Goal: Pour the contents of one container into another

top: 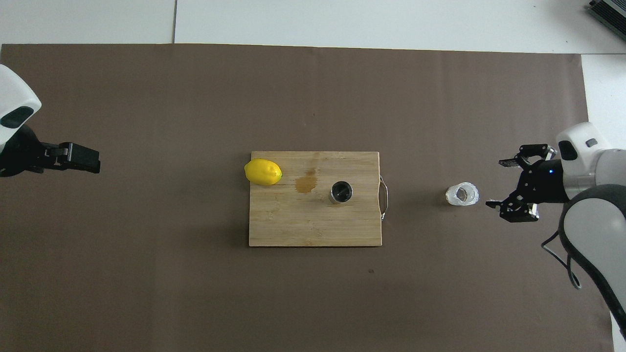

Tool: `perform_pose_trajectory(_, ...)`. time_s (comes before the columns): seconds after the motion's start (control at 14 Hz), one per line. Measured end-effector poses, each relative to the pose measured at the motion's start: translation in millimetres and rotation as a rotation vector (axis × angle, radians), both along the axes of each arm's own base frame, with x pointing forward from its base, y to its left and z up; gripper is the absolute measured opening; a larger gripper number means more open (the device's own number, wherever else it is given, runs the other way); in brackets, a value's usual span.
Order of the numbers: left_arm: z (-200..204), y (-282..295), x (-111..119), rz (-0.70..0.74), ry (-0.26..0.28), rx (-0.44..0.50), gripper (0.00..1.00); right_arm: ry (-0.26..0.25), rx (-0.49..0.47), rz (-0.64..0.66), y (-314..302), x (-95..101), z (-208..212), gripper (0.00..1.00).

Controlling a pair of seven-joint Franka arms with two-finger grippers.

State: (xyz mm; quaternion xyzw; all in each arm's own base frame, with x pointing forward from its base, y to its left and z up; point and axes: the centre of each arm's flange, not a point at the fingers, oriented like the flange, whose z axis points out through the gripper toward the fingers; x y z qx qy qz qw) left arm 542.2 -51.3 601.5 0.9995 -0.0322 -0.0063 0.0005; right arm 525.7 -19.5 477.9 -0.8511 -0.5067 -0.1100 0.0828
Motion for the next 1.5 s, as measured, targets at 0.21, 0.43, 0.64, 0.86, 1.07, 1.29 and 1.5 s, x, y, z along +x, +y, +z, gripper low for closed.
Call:
perform_pose_trajectory(0.21,0.0,0.0,0.0,0.0,0.0,0.0,1.0,0.003,-0.081,-0.229,16.1,13.8,53.9,1.0)
perform_pose_trajectory(0.43,0.0,0.0,0.0,0.0,0.0,0.0,1.0,0.048,-0.095,-0.506,36.2,20.0,84.8,1.0)
perform_pose_trajectory(0.64,0.0,0.0,0.0,0.0,0.0,0.0,1.0,0.077,-0.074,-0.779,37.5,28.4,110.2,1.0)
perform_pose_trajectory(0.86,0.0,-2.6,-0.3,-0.004,0.0,0.0,1.0,0.136,-0.096,-0.961,33.2,38.7,138.6,1.0)
perform_pose_trajectory(1.07,0.1,-2.9,-0.2,-0.005,-0.001,0.0,1.0,0.177,-0.134,-1.041,32.4,42.9,152.6,1.0)
perform_pose_trajectory(1.29,0.8,-2.1,0.7,-0.003,-0.008,-0.001,1.0,0.25,-0.173,-1.078,35.7,33.8,147.9,1.0)
perform_pose_trajectory(1.5,1.2,-1.0,1.3,-0.001,-0.013,-0.002,1.0,0.282,-0.189,-1.108,35.5,30.2,142.0,1.0)
